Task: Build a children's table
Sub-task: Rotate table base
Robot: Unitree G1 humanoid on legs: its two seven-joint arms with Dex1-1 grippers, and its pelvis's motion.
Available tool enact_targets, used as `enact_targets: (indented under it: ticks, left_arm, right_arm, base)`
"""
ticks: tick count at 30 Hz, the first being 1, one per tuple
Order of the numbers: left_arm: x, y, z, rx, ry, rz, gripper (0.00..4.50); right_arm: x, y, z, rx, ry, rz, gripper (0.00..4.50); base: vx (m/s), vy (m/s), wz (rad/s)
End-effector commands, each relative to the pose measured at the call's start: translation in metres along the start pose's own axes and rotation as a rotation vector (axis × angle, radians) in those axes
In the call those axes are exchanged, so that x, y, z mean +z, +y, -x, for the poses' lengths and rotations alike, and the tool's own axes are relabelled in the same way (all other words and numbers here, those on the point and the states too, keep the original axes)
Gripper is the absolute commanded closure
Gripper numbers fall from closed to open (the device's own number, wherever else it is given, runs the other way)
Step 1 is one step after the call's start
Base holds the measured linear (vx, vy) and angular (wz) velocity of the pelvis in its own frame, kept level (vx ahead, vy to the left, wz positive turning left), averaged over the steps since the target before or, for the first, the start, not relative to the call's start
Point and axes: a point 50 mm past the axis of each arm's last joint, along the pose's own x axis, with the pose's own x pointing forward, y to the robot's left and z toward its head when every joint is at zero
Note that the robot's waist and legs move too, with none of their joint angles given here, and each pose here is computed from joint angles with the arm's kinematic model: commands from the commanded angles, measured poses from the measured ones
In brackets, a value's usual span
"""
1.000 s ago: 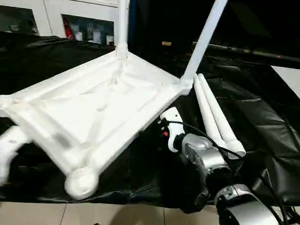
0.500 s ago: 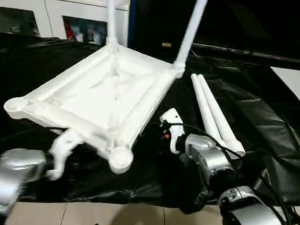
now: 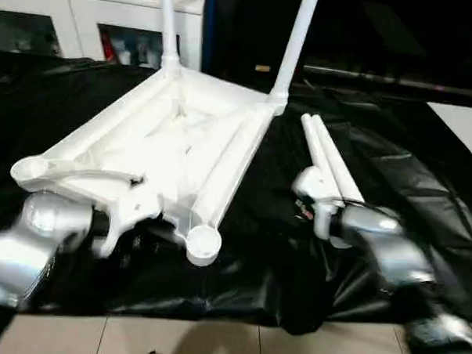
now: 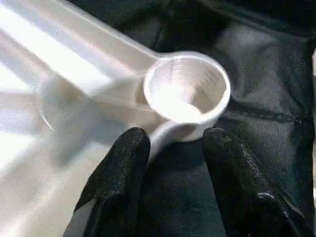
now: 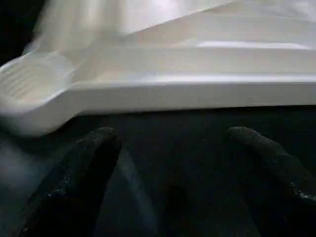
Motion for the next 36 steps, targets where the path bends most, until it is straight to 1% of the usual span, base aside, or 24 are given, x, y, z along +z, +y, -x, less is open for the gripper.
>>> enact_targets:
  ticks: [1,3,5,6,7,8,11,16,23,28,33,34,36]
  left_arm:
    - [0.01,0.007,-0.004,-0.003,0.012,-0.086,2.32]
    - [0.011,0.012,-0.01,0.001,0.026,-0.111,2.32]
    - [0.007,0.02,-0.02,-0.004,0.071,-0.122,2.32]
    - [0.006,0.021,-0.021,-0.003,0.075,-0.123,2.32]
    - [0.003,0.023,-0.024,-0.033,0.109,-0.119,2.32]
    - [0.003,0.023,-0.024,-0.036,0.111,-0.118,2.32]
    - [-0.005,0.024,-0.021,-0.088,0.178,-0.121,2.32]
    - [-0.007,0.031,-0.016,-0.113,0.21,-0.122,2.32]
    - [-0.008,0.034,-0.01,-0.12,0.221,-0.127,2.32]
    - [0.001,0.039,-0.001,-0.111,0.176,-0.118,2.32]
    - [0.005,0.043,0.007,-0.098,0.163,-0.111,2.32]
    - [0.005,0.042,0.01,-0.108,0.17,-0.113,2.32]
    - [0.005,0.041,0.011,-0.114,0.173,-0.112,2.32]
  right_arm:
    - [0.006,0.004,0.011,0.078,0.041,0.054,0.67]
    - [0.008,0.006,0.016,0.106,0.063,0.073,0.67]
    - [0.011,0.006,0.018,0.122,0.079,0.08,0.67]
    - [0.011,0.006,0.018,0.122,0.08,0.081,0.67]
    - [0.012,0.007,0.018,0.125,0.088,0.087,0.67]
    - [0.012,0.007,0.018,0.125,0.088,0.088,0.67]
    - [0.015,0.008,0.021,0.132,0.097,0.089,0.67]
    - [0.019,0.011,0.024,0.149,0.111,0.093,0.67]
    - [0.022,0.015,0.024,0.166,0.115,0.093,0.67]
    - [0.024,0.018,0.027,0.205,0.109,0.083,0.67]
    - [0.029,0.021,0.028,0.239,0.066,0.058,0.67]
    - [0.033,0.023,0.029,0.251,0.035,0.039,0.67]
    - [0.036,0.023,0.029,0.257,0.018,0.03,0.67]
  base:
    - [0.0,0.0,0.0]
    - [0.0,0.0,0.0]
    - [0.0,0.0,0.0]
    - [0.0,0.0,0.0]
    - [0.0,0.0,0.0]
    - [0.0,0.0,0.0]
    - [0.0,0.0,0.0]
    - [0.0,0.0,0.0]
    - [0.0,0.0,0.0]
    - [0.0,0.0,0.0]
    - [0.0,0.0,0.0]
    - [0.0,0.0,0.0]
    - [0.0,0.0,0.0]
